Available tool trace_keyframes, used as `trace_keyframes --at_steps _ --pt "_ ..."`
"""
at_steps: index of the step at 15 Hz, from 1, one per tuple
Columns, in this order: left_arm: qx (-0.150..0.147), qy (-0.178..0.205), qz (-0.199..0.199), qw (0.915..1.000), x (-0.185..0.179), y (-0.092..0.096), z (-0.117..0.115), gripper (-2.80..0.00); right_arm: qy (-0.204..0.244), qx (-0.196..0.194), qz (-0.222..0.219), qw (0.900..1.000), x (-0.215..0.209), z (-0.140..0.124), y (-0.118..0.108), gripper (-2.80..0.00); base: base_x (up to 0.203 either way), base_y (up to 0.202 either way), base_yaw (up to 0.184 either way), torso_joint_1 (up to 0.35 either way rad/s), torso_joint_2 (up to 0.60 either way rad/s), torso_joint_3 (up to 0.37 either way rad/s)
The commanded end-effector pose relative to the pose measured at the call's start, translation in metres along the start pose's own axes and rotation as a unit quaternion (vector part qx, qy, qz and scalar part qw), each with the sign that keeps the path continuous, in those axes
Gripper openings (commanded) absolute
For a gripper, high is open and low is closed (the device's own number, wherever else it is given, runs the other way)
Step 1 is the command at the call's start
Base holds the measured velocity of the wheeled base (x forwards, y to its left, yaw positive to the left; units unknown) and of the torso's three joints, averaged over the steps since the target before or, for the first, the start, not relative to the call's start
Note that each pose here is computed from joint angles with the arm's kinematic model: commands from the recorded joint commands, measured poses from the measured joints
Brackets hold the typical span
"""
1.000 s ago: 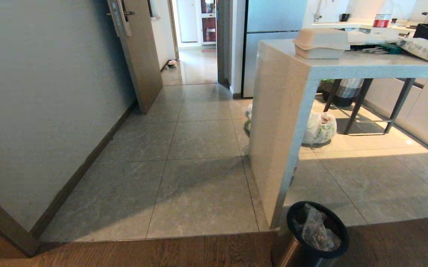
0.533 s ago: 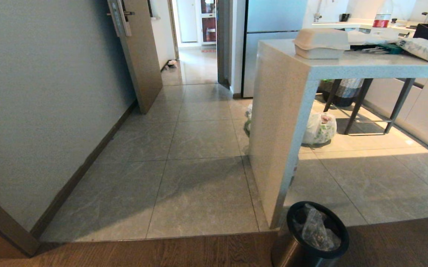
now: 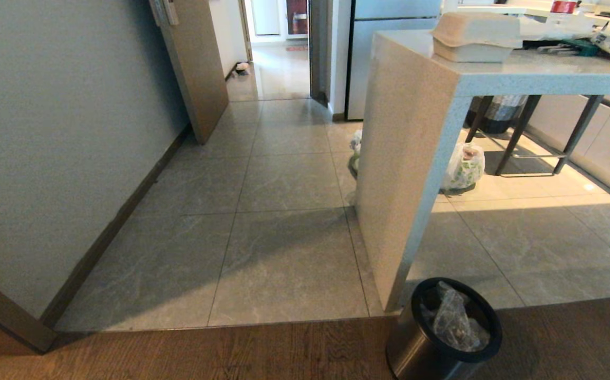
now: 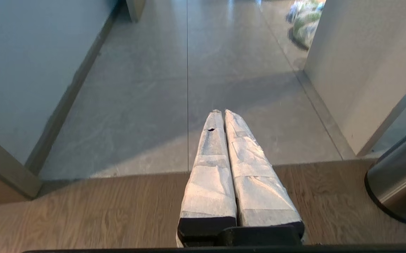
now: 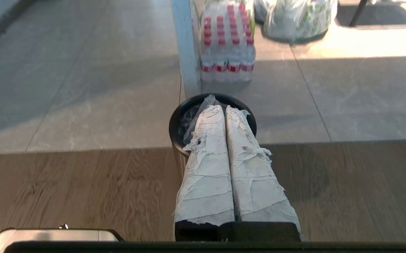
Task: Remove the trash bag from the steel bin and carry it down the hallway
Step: Place the outer trash can on the ground
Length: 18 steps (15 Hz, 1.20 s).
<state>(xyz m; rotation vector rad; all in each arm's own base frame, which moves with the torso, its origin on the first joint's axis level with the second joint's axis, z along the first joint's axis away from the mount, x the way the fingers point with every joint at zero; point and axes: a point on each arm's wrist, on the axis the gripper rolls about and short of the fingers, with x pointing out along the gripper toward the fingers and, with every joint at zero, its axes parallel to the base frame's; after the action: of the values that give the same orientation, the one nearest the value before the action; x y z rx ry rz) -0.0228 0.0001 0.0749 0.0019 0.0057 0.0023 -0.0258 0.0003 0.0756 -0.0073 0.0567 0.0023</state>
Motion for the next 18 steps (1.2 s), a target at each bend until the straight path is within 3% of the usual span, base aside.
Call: trace_keyframes --at_steps 1,18 --pt "0.001 0.000 0.000 1.0000 0.0000 0.0000 0.0000 -2.80 0.000 0.000 0.000 1.000 0.0000 0.0000 0.0000 -2.80 0.000 0.000 0.000 0.004 0.01 -0.194" --pt "0.002 -0.001 0.000 1.0000 0.0000 0.0000 0.0001 -2.80 -0.001 -0.002 0.000 1.000 0.0000 0.0002 0.0000 -2.80 0.000 0.000 0.000 0.002 0.00 -0.199"
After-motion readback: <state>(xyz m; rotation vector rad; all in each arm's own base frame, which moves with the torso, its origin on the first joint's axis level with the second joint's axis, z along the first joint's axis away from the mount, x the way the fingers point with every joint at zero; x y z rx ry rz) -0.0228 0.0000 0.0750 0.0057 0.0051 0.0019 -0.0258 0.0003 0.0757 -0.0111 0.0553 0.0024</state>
